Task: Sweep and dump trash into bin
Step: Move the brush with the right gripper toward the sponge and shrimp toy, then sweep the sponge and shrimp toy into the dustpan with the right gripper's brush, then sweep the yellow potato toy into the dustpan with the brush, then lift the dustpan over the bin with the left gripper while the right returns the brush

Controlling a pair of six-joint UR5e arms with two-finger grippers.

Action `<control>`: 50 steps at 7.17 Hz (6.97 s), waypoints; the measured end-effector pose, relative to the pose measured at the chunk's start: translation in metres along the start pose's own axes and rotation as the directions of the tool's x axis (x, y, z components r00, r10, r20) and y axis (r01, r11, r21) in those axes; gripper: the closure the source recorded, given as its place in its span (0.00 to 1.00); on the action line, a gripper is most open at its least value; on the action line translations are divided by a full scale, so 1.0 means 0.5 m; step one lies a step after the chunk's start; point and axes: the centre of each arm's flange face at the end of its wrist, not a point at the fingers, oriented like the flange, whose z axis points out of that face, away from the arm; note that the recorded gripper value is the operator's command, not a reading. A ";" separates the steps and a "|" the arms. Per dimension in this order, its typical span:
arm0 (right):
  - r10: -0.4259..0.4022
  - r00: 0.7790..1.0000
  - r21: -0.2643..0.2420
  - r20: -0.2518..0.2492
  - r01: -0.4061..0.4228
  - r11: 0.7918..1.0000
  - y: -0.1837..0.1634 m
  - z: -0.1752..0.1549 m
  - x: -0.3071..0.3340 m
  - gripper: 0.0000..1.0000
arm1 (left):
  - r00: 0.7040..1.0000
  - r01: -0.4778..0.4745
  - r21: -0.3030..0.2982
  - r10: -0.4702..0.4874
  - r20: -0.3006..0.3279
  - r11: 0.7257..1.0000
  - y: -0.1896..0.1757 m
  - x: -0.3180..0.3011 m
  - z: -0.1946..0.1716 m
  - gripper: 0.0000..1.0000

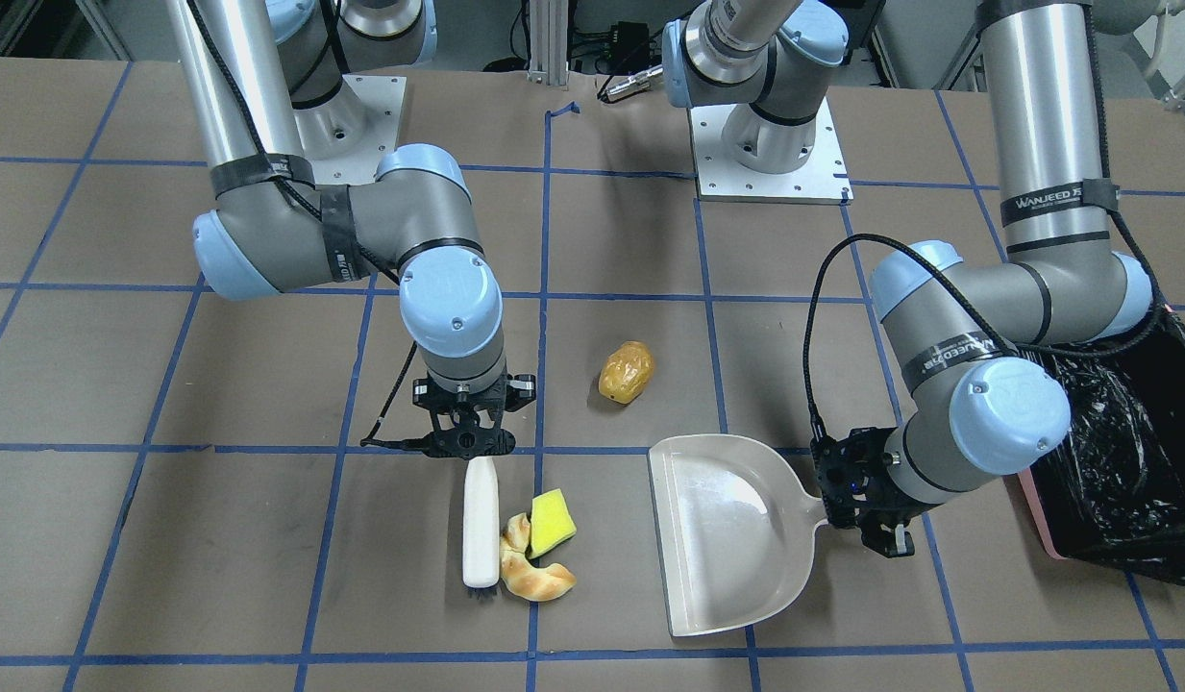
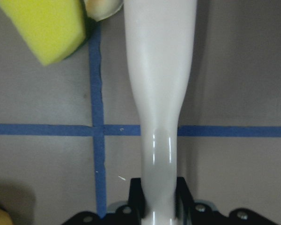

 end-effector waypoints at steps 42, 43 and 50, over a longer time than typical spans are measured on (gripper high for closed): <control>0.304 0.947 -0.238 0.107 -0.272 0.932 0.358 -0.080 -0.483 1.00 | 0.996 0.002 0.039 0.001 -0.093 0.999 0.240 0.334 0.018 1.00; 0.280 0.958 -0.211 0.063 -0.261 0.942 0.348 -0.094 -0.452 1.00 | 0.997 0.005 0.040 -0.002 -0.083 0.999 0.246 0.327 0.010 1.00; 0.169 0.985 -0.200 0.023 -0.161 0.966 0.087 -0.334 0.218 1.00 | 0.957 0.288 0.091 -0.291 0.016 0.953 0.617 0.283 -0.277 1.00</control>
